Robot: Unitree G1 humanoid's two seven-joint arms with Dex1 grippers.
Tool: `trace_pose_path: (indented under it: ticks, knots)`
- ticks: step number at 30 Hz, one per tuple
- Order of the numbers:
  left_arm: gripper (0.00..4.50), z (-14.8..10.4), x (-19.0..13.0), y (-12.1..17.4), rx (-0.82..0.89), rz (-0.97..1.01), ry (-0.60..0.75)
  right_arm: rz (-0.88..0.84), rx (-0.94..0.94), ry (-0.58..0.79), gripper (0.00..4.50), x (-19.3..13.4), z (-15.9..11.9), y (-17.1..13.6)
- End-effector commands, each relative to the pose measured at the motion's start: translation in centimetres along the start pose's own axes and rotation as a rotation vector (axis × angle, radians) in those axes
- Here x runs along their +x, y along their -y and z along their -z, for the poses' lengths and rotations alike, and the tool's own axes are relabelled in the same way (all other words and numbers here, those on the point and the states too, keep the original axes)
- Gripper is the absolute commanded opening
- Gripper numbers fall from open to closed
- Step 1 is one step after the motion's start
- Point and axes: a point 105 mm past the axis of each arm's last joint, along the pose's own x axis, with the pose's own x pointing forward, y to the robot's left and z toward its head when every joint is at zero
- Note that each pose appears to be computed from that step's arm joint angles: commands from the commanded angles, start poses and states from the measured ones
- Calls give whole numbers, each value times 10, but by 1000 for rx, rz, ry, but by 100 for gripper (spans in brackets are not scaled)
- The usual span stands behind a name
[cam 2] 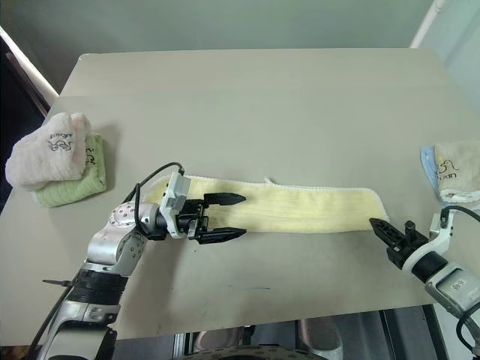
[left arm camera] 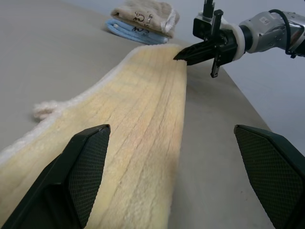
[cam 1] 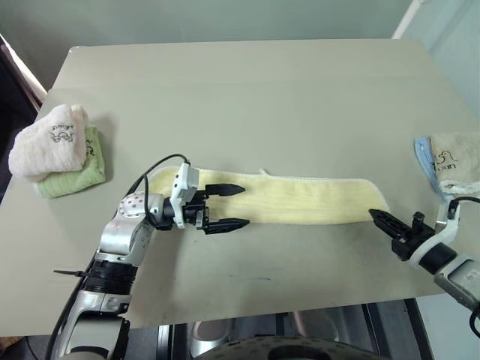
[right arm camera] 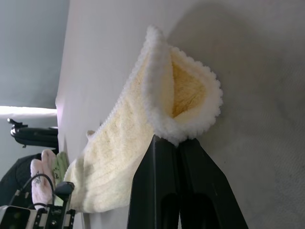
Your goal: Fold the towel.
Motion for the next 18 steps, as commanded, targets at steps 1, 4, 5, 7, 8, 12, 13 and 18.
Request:
trace_pose_path:
  ticks: [1, 4, 5, 7, 8, 12, 13, 18]
  knots:
    - [450, -6, -3, -2, 48, 8, 1, -7, -8, 47, 3, -8, -10, -3]
    - [450, -5, -4, -3, 50, 7, 1, 23, 4, 68, 3, -16, -13, 6]
    - [450, -4, -4, -4, 52, 8, -1, 42, 10, 84, 3, -22, -16, 11]
    - [450, -2, -5, -5, 55, 9, -3, 62, 14, 101, 3, -29, -20, 16]
    - [450, -2, -6, -6, 55, 9, -3, 66, 10, 104, 3, -33, -20, 17]
    - [450, 2, -8, -8, 56, 12, -9, 94, 6, 145, 3, -46, -30, 25]
    - [450, 3, -8, -8, 55, 13, -9, 101, 3, 153, 3, -48, -32, 27]
    - [450, 4, -10, -10, 56, 13, -8, 78, -59, 187, 3, -52, -49, 21]
